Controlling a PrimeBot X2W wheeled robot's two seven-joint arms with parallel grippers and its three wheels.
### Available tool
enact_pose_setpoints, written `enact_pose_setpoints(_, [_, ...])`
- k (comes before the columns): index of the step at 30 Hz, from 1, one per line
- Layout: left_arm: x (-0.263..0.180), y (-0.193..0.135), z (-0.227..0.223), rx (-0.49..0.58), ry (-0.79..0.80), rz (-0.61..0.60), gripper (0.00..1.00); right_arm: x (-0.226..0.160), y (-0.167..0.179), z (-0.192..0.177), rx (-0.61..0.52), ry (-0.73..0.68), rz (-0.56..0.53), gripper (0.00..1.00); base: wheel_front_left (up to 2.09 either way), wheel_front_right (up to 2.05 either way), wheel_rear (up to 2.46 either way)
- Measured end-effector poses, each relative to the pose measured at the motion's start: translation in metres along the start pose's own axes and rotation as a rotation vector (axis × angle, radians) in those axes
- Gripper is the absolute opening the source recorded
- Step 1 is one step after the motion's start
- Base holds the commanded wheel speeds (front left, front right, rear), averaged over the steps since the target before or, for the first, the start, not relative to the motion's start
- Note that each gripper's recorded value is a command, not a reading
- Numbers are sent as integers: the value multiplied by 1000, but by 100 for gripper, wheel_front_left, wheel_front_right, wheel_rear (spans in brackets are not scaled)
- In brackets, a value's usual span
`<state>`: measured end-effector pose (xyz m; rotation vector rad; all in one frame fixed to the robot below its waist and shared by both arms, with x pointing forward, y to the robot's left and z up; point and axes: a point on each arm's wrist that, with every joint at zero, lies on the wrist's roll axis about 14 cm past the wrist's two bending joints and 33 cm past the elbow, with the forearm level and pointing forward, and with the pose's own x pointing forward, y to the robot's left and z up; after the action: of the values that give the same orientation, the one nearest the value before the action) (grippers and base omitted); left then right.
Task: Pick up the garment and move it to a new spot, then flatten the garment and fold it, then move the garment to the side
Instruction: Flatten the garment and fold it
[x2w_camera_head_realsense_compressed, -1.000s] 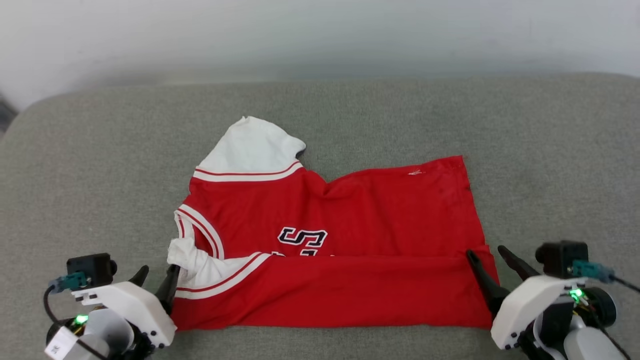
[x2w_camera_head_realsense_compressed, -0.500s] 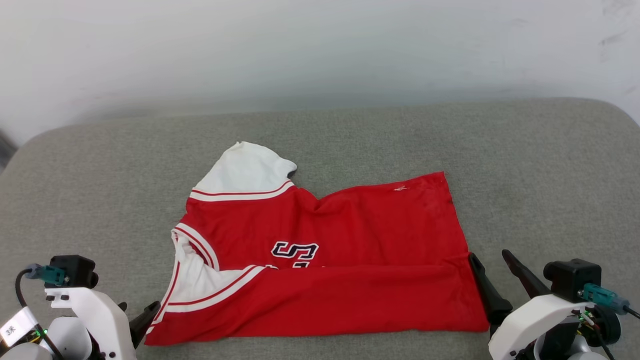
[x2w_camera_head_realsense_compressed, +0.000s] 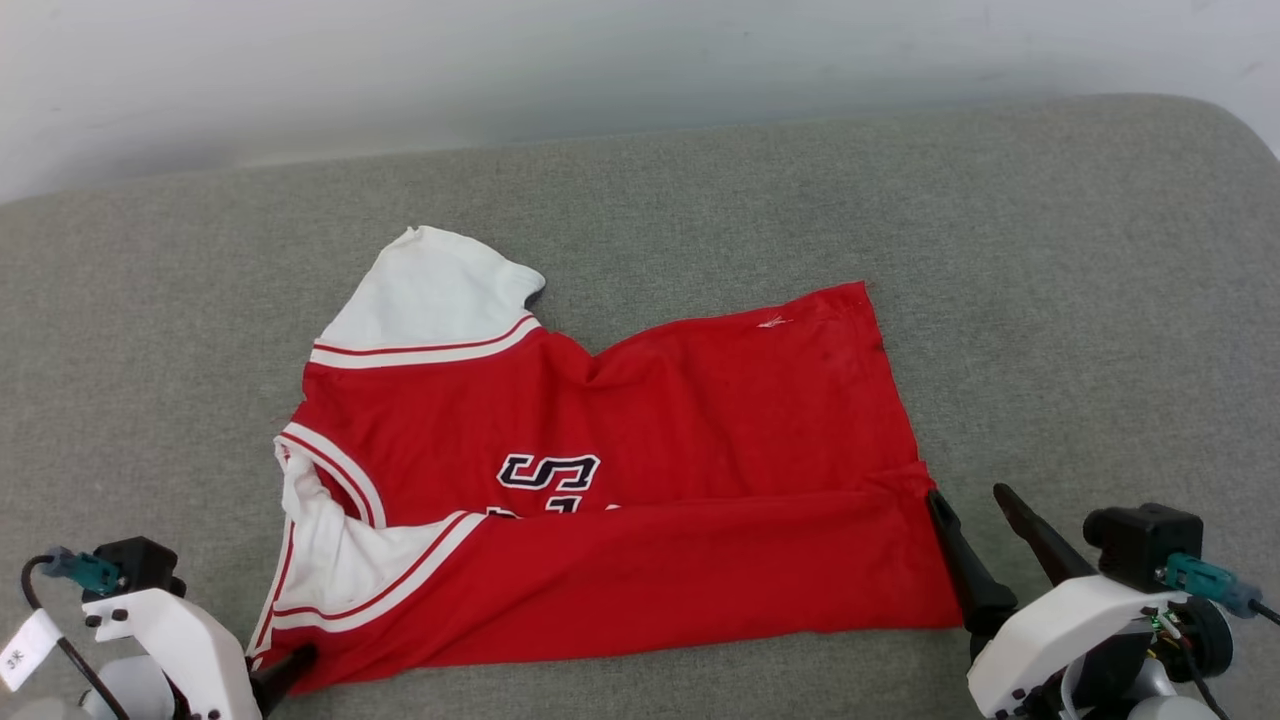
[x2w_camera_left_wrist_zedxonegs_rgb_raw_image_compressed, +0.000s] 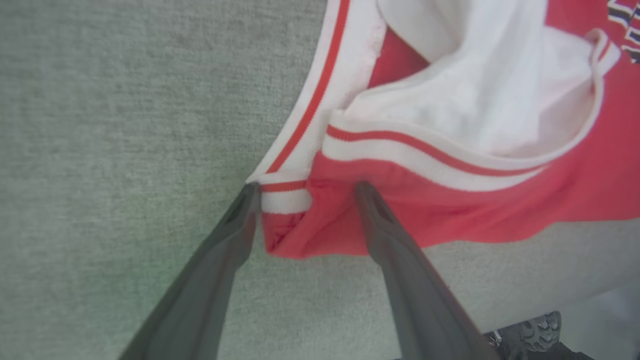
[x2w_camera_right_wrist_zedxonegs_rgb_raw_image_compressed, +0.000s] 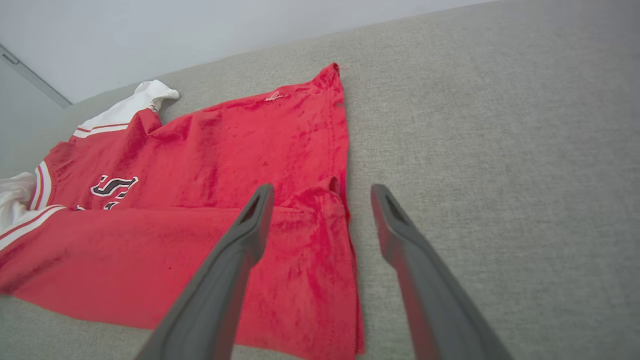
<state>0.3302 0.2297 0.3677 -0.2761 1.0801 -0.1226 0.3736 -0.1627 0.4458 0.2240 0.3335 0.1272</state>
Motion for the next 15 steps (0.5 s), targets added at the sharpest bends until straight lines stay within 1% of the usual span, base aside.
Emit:
enact_pose_setpoints(2, [6, 0, -7, -19, 44, -10, 100, 0, -6, -2, 10, 11, -16, 100, 0, 0, 0])
enact_pose_setpoints(3, [8, -2, -7, -25, 53, -18, 51, 0, -8, -3, 13, 15, -22, 100, 0, 0, 0])
enact_pose_setpoints(5, [11, -4, -9, -37, 60, -29, 1, -1, -15, -1, 18, 21, -37, 100, 0, 0, 0])
enact_pose_setpoints(8, [11, -4, -8, -39, 34, -31, 0, -3, -23, -3, 31, 54, -51, 100, 0, 0, 0])
enact_pose_setpoints(12, [7, -13, -4, -13, -22, -49, 0, -7, -34, -2, 24, 112, -65, 100, 0, 0, 0])
enact_pose_setpoints(15, [-1, -15, 2, 14, -76, -44, 0, -9, -35, -10, 20, 199, -59, 100, 0, 0, 0])
